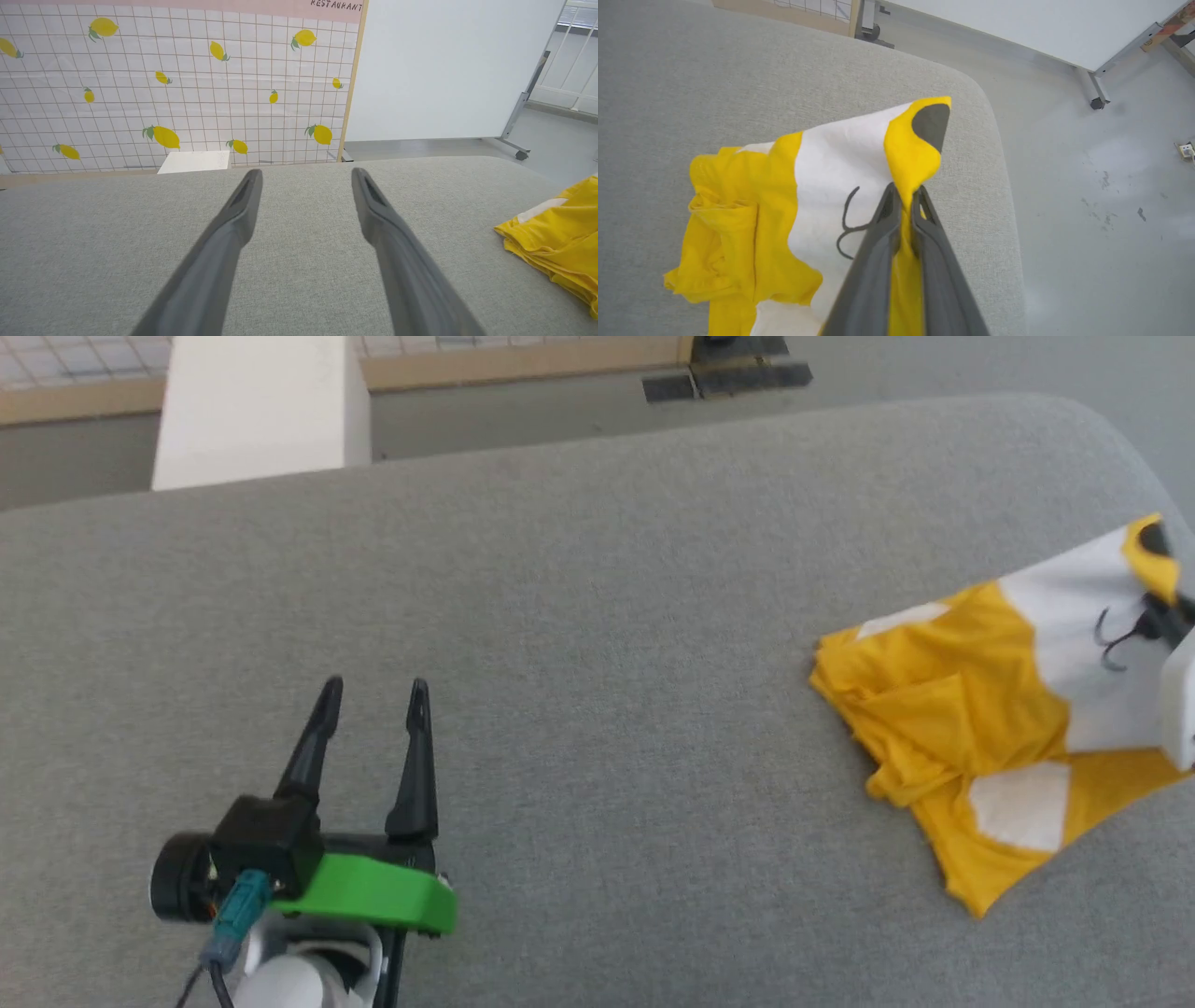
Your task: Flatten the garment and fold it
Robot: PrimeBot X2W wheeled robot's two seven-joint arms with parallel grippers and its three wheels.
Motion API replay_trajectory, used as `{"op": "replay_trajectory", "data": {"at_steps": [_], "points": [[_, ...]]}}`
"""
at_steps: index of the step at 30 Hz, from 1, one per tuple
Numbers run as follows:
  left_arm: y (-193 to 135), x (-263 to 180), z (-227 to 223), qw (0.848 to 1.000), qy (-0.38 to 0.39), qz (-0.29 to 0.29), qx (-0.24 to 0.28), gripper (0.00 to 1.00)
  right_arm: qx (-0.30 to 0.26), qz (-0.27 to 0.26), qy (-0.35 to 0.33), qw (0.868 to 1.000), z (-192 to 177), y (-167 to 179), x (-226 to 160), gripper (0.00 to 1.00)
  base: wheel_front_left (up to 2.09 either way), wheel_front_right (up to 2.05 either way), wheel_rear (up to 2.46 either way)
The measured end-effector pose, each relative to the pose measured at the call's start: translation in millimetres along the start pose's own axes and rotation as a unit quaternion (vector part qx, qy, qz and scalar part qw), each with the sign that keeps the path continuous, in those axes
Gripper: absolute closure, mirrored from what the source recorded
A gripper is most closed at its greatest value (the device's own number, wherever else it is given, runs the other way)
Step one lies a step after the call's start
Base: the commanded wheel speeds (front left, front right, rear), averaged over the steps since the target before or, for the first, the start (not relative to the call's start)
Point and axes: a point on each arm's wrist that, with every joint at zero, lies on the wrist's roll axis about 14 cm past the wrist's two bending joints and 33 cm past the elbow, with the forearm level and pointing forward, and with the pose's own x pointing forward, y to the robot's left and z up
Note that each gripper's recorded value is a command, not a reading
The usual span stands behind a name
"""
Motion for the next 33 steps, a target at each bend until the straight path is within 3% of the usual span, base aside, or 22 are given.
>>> {"op": "replay_trajectory", "data": {"at_steps": [14, 26, 27, 33], "points": [[11.4, 75.9, -17.2, 0.998, -0.024, -0.025, 0.055, 0.00, -0.060, -0.116, 0.051, 0.990, -14.0, -94.6, 57.5, 1.00, 0.00, 0.00, 0.00], [21.8, 102.0, -71.3, 0.999, -0.001, -0.021, 0.046, 0.00, -0.080, -0.157, 0.143, 0.974, -84.7, -113.1, 102.5, 1.00, 0.00, 0.00, 0.00], [22.8, 102.6, -86.9, 0.999, 0.015, -0.021, 0.039, 0.00, -0.078, -0.157, 0.157, 0.972, -99.7, -108.7, 110.8, 0.00, 0.00, 0.00, 0.00], [23.4, 102.0, -87.8, 1.000, 0.011, -0.011, 0.021, 0.00, -0.087, -0.160, 0.158, 0.970, -104.9, -110.4, 113.2, 0.00, 0.00, 0.00, 0.00]]}}
